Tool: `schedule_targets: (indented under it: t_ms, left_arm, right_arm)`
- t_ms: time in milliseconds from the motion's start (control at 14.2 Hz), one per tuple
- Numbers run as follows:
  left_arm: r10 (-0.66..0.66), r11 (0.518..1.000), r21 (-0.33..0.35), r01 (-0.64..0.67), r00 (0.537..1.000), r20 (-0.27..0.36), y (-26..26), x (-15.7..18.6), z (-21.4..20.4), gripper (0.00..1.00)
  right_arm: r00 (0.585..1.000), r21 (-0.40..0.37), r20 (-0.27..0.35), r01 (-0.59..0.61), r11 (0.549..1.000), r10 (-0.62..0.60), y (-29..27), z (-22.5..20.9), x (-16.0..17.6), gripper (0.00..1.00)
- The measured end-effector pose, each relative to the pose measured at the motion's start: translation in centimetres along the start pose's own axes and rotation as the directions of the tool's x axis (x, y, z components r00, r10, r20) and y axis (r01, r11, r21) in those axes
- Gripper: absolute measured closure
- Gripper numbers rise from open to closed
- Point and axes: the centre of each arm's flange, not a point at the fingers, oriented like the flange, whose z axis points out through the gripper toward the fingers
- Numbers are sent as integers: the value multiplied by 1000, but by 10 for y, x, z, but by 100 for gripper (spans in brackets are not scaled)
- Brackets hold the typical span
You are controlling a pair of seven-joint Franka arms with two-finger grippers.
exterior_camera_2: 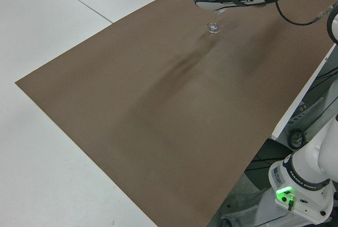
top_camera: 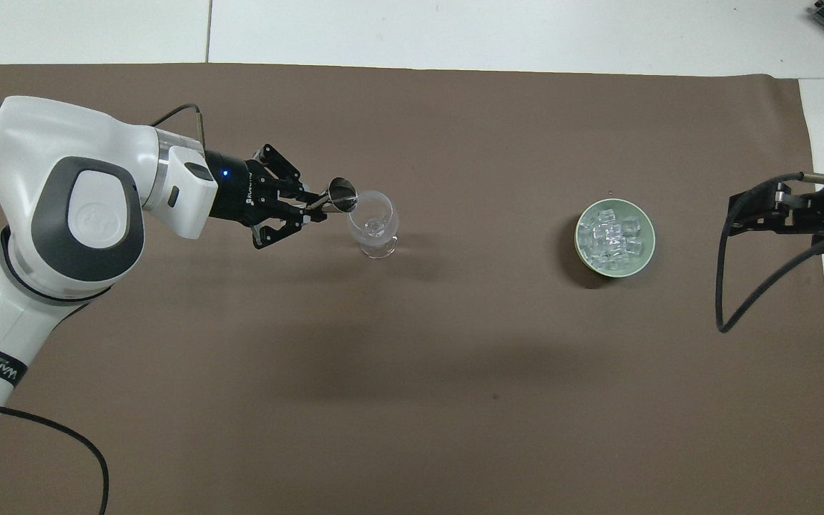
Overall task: Pour wine and add ice with both arms
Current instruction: 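Tilt the metal cup over the wine glass with the left gripper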
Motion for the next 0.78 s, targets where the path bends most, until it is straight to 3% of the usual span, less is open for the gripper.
schedule_targets:
  t_ms: [776]
  left_arm:
    - [-18, 999, 30, 14, 986, 163, 5, 32, 1, 79]
  right_arm:
    - [1000, 0, 0, 0, 1000, 0, 0, 0, 0, 0]
